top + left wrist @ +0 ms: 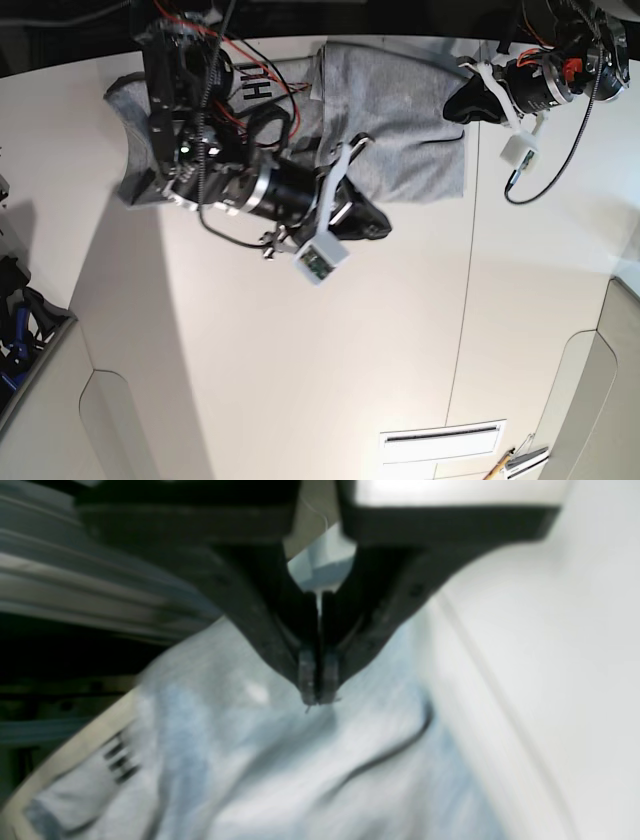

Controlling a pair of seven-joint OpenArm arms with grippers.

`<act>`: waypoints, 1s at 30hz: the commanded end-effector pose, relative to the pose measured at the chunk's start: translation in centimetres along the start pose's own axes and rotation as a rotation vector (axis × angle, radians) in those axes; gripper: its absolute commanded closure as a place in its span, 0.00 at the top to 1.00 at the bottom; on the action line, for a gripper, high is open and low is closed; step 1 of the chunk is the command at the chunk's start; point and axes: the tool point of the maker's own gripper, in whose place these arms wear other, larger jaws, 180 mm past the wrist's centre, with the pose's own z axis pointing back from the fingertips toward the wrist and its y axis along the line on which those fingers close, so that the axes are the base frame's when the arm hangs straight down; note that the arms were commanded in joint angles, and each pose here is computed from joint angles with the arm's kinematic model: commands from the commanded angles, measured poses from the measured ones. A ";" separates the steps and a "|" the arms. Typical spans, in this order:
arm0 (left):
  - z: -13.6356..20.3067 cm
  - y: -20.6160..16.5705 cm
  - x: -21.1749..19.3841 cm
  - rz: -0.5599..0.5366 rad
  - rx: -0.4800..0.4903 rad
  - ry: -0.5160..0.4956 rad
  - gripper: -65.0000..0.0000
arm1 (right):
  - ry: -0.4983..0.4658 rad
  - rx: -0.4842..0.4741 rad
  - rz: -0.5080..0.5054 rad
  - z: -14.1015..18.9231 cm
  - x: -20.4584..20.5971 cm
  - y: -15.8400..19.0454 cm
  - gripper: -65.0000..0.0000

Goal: Fold the T-shirt properly
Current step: 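Lift the collar end with the right gripper and fold it over the middle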

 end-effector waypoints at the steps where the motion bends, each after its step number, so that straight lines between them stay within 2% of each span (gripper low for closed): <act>1: 0.2 0.2 0.6 -0.003 -0.004 -0.030 0.00 | -0.017 0.030 0.021 -1.0 1.1 0.2 0.00; 5: -0.4 1.2 -1.1 0.058 0.000 0.004 0.00 | 0.151 0.133 0.029 -5.6 -1.9 1.0 0.00; 8: -0.8 1.7 -2.1 0.095 -0.002 0.024 0.00 | 0.236 0.185 0.024 -8.0 -3.4 1.8 0.00; 10: -0.8 1.8 -2.3 0.102 -0.003 0.028 0.00 | 0.251 0.211 0.019 -9.0 -3.6 2.5 0.00; 14: -0.8 1.7 -2.2 0.104 -0.006 0.024 0.00 | 0.223 0.245 0.003 -9.9 -3.2 3.8 0.00; 20: -0.8 1.7 -2.2 0.104 -0.008 0.023 0.00 | 0.240 0.234 -0.017 -10.4 -4.3 3.3 0.00; 24: -0.8 1.7 -2.2 0.104 -0.008 0.023 0.00 | 0.287 0.224 -0.048 -10.9 -6.5 2.9 0.00; 27: -0.8 1.7 -2.2 0.104 -0.008 0.024 0.00 | 0.320 0.179 -0.051 -11.2 -8.1 1.9 0.00; 30: -0.8 1.9 -2.2 0.135 0.006 0.025 0.00 | 0.338 0.096 -0.053 -11.5 -8.9 0.3 0.00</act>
